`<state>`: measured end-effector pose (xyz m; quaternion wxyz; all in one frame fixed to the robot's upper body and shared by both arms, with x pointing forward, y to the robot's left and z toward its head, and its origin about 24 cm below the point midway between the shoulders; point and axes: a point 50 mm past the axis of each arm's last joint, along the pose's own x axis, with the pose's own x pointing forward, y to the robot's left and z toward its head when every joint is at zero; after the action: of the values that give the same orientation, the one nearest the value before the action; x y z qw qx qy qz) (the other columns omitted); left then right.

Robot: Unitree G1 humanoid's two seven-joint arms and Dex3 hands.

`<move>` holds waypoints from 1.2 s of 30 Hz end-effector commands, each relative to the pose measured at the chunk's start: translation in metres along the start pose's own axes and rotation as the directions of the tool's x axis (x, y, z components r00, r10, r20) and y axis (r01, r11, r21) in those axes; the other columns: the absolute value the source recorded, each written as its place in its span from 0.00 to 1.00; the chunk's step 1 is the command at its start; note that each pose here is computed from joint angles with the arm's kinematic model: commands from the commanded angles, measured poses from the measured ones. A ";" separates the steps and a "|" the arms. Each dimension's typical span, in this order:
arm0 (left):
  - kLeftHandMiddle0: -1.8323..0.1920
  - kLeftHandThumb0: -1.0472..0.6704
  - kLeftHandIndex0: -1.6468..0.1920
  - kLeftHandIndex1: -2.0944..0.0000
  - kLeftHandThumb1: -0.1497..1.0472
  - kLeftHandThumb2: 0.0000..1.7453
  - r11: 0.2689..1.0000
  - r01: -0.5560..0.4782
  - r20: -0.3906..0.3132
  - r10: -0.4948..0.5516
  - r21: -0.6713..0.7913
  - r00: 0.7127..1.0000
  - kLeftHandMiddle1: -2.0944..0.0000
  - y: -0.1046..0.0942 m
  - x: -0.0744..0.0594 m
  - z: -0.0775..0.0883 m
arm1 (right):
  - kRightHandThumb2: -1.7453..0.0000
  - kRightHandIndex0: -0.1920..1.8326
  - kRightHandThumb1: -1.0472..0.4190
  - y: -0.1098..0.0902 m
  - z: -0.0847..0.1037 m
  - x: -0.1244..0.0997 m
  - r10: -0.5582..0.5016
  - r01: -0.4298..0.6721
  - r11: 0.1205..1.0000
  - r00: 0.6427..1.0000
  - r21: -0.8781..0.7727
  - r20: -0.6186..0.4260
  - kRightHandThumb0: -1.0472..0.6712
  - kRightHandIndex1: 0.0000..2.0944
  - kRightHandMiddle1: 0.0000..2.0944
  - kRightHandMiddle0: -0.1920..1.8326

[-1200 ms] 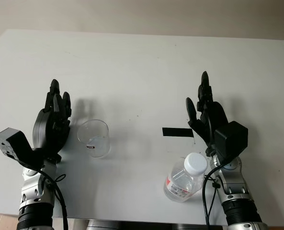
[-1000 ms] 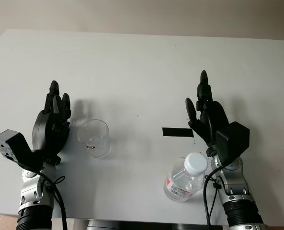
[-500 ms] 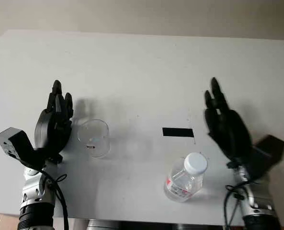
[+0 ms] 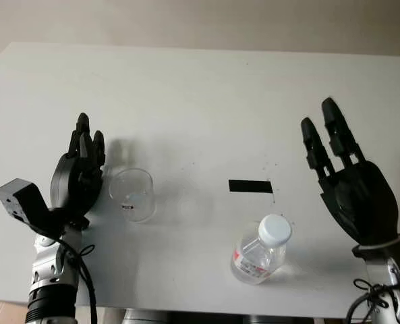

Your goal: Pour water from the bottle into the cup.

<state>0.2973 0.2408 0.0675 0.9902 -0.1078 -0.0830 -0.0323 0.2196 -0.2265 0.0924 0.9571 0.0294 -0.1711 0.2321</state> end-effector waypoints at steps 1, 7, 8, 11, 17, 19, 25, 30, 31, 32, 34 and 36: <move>1.00 0.11 1.00 1.00 1.00 0.35 1.000 0.003 0.004 -0.003 0.007 1.000 0.99 0.000 0.002 0.003 | 0.96 0.00 0.01 0.007 0.003 -0.003 0.049 -0.049 0.998 0.999 -0.047 0.001 0.05 0.00 0.00 0.00; 1.00 0.11 1.00 1.00 1.00 0.34 1.000 0.004 0.002 -0.004 0.009 1.000 0.99 0.002 0.004 0.003 | 0.97 0.00 0.03 0.022 -0.002 -0.007 0.105 -0.113 0.990 0.991 -0.090 -0.086 0.01 0.00 0.00 0.00; 1.00 0.11 1.00 1.00 1.00 0.34 1.000 0.003 0.002 -0.003 0.010 1.000 0.99 0.003 0.005 0.003 | 0.98 0.00 0.04 0.025 -0.003 -0.007 0.111 -0.120 0.988 0.989 -0.095 -0.099 0.01 0.00 0.00 0.00; 1.00 0.11 1.00 1.00 1.00 0.34 1.000 0.004 0.002 -0.004 0.012 1.000 0.98 0.004 0.004 0.004 | 0.97 0.00 0.04 0.031 -0.005 -0.008 0.112 -0.124 0.984 0.989 -0.125 -0.098 0.02 0.00 0.00 0.00; 1.00 0.12 1.00 1.00 1.00 0.35 1.000 0.005 0.006 -0.005 0.008 1.000 0.99 0.004 0.003 0.005 | 0.98 0.00 0.07 0.039 -0.008 -0.010 0.106 -0.135 0.975 0.980 -0.179 -0.167 0.08 0.00 0.00 0.00; 1.00 0.12 1.00 1.00 1.00 0.35 1.000 0.004 0.007 -0.004 0.007 1.000 0.99 0.004 0.003 0.005 | 0.98 0.00 0.08 0.042 -0.009 -0.010 0.107 -0.141 0.971 0.978 -0.192 -0.179 0.10 0.00 0.00 0.00; 1.00 0.12 1.00 1.00 1.00 0.34 1.000 -0.002 0.007 0.002 0.008 1.000 0.99 0.005 0.002 0.005 | 0.98 0.00 0.09 0.044 -0.011 -0.011 0.126 -0.171 0.958 0.972 -0.230 -0.198 0.11 0.00 0.00 0.00; 1.00 0.12 1.00 1.00 1.00 0.34 1.000 -0.002 0.006 0.002 0.008 1.000 0.99 0.005 0.002 0.005 | 0.97 0.00 0.11 0.041 -0.010 -0.015 0.128 -0.179 0.952 0.969 -0.247 -0.211 0.10 0.00 0.00 0.00; 1.00 0.12 1.00 1.00 1.00 0.34 1.000 -0.002 0.005 0.002 0.006 1.000 0.99 0.005 0.003 0.005 | 0.97 0.00 0.10 0.041 -0.009 -0.016 0.127 -0.184 0.947 0.967 -0.262 -0.219 0.09 0.00 0.00 0.00; 1.00 0.12 1.00 1.00 1.00 0.34 1.000 -0.003 0.004 0.003 0.006 1.000 0.99 0.005 0.003 0.005 | 0.97 0.00 0.10 0.041 -0.008 -0.017 0.127 -0.189 0.944 0.965 -0.271 -0.228 0.08 0.00 0.00 0.00; 1.00 0.12 1.00 1.00 1.00 0.34 1.000 -0.004 0.003 0.004 0.007 1.000 0.99 0.005 0.003 0.005 | 0.97 0.00 0.10 0.041 -0.006 -0.018 0.130 -0.194 0.943 0.963 -0.272 -0.238 0.09 0.00 0.00 0.00; 0.99 0.12 1.00 1.00 1.00 0.34 1.000 -0.008 -0.001 0.008 0.010 1.000 0.98 0.005 0.004 0.005 | 0.97 0.00 0.10 0.042 -0.005 -0.019 0.127 -0.193 0.944 0.961 -0.269 -0.244 0.08 0.00 0.00 0.00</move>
<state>0.3002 0.2442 0.0686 0.9904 -0.1089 -0.0795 -0.0296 0.1881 -0.1961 0.0754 0.9434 -0.1448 -0.0925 0.2836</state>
